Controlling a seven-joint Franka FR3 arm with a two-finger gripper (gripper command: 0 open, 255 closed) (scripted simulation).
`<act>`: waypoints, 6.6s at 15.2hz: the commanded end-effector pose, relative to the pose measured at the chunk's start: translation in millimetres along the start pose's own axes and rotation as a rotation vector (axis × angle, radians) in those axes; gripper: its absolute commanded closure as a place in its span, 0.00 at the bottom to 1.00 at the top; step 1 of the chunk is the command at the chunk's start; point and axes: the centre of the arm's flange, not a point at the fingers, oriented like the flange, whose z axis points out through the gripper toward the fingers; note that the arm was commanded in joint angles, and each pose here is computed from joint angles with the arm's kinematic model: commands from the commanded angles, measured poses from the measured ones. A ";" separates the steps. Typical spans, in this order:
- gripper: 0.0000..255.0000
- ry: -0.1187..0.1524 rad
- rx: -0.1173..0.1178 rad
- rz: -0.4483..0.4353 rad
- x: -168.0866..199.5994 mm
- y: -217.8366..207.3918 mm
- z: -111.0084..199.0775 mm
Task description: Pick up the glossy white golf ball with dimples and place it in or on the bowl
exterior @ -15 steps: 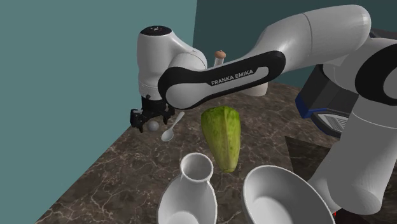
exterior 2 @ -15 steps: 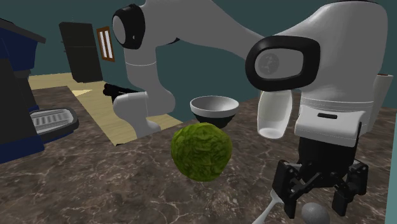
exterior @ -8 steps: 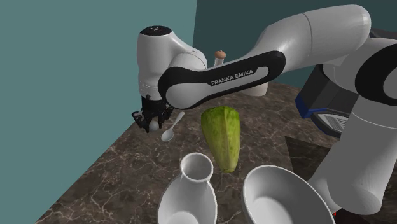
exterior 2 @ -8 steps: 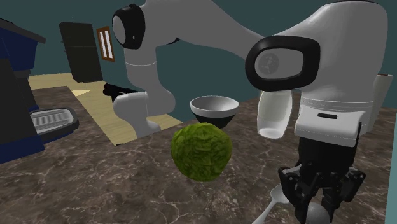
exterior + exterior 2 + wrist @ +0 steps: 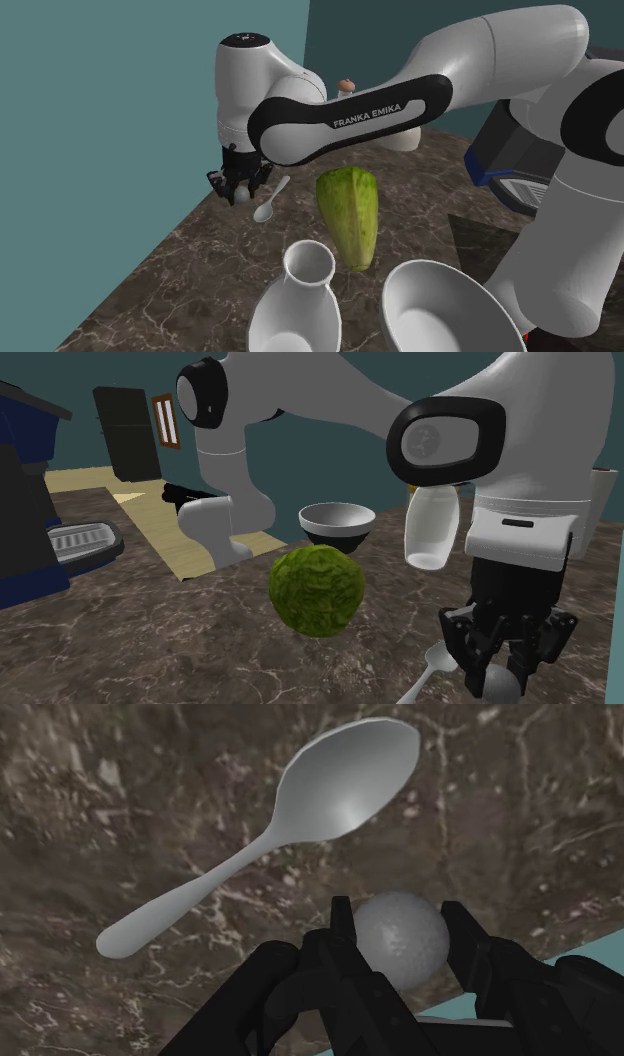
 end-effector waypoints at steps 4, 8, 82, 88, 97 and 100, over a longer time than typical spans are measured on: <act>1.00 0.000 0.000 0.000 3.4 -0.5 -26.4; 1.00 0.000 0.000 0.000 6.5 -0.5 -47.2; 1.00 0.000 0.000 0.000 -422.1 126.3 -149.0; 0.00 0.000 0.000 0.000 -422.1 126.3 -149.0; 0.00 0.000 0.000 0.000 -422.1 126.3 -199.0; 0.00 0.000 0.000 0.000 -422.1 126.3 -199.0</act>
